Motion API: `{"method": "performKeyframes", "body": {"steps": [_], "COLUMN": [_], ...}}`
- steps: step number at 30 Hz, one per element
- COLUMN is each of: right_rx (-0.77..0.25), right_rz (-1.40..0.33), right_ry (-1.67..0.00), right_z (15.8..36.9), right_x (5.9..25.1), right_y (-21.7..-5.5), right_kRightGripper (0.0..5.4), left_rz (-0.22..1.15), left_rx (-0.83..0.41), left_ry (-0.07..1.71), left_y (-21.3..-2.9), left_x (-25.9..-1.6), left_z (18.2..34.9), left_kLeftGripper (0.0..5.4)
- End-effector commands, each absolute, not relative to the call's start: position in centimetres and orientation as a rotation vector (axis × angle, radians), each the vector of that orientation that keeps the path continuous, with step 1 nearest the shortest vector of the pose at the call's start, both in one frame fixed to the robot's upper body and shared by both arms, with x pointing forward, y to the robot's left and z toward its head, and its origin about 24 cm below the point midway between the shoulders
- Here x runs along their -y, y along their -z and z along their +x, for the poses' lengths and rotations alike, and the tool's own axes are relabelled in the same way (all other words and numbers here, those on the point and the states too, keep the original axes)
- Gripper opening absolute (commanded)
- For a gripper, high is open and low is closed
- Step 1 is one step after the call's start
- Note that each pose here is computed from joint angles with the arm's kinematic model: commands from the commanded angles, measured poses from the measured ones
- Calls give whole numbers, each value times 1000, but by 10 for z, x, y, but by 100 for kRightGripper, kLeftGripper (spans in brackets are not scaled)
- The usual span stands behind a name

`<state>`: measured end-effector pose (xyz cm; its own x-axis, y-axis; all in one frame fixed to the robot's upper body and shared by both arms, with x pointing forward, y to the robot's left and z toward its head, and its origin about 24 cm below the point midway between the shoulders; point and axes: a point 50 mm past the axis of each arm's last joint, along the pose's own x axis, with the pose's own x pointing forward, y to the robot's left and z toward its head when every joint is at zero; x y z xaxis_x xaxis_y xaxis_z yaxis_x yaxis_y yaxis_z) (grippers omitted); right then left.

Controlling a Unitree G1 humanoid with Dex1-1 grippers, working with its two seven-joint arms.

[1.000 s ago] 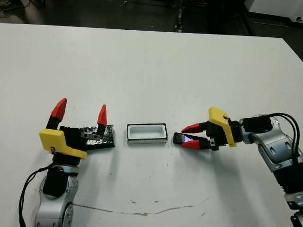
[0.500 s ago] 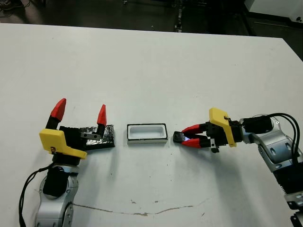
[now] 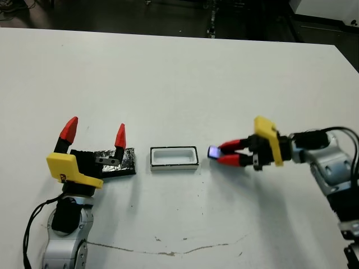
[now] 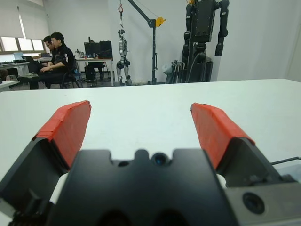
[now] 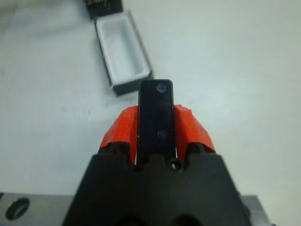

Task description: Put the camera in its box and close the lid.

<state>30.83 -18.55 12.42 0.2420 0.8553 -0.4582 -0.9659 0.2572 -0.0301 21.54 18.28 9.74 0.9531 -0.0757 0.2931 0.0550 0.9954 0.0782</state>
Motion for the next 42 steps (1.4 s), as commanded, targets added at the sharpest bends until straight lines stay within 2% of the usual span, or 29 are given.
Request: {"method": "performKeyframes", "body": {"steps": [1, 5, 8, 10, 18, 28, 35, 42], "right_rx": [-352, -342, -325, -353, -428, -375, -321, -324], "right_rz": [-302, -319, -351, -340, -294, -338, -349, -369], "right_ry": [-1300, -1315, -1343, -1374, -1453, -1541, -1577, -1588], "right_z": [317, 325, 329, 331, 333, 335, 335, 335], "right_x": [183, 177, 170, 165, 143, 114, 101, 91], "right_y": [-141, -153, -157, -157, -149, -144, -143, -140], "right_kRightGripper": [167, 167, 167, 167, 167, 167, 167, 167], "left_rz": [70, 76, 80, 79, 72, 71, 57, 71], "left_rx": [273, 274, 275, 275, 276, 277, 281, 279], "left_ry": [60, 55, 55, 57, 57, 56, 58, 60], "left_y": [-94, -94, -94, -94, -93, -94, -95, -95], "left_x": [-183, -182, -182, -182, -182, -182, -182, -182], "left_z": [213, 213, 213, 213, 213, 213, 213, 213], "left_kLeftGripper": [540, 540, 540, 540, 540, 540, 540, 540]}}
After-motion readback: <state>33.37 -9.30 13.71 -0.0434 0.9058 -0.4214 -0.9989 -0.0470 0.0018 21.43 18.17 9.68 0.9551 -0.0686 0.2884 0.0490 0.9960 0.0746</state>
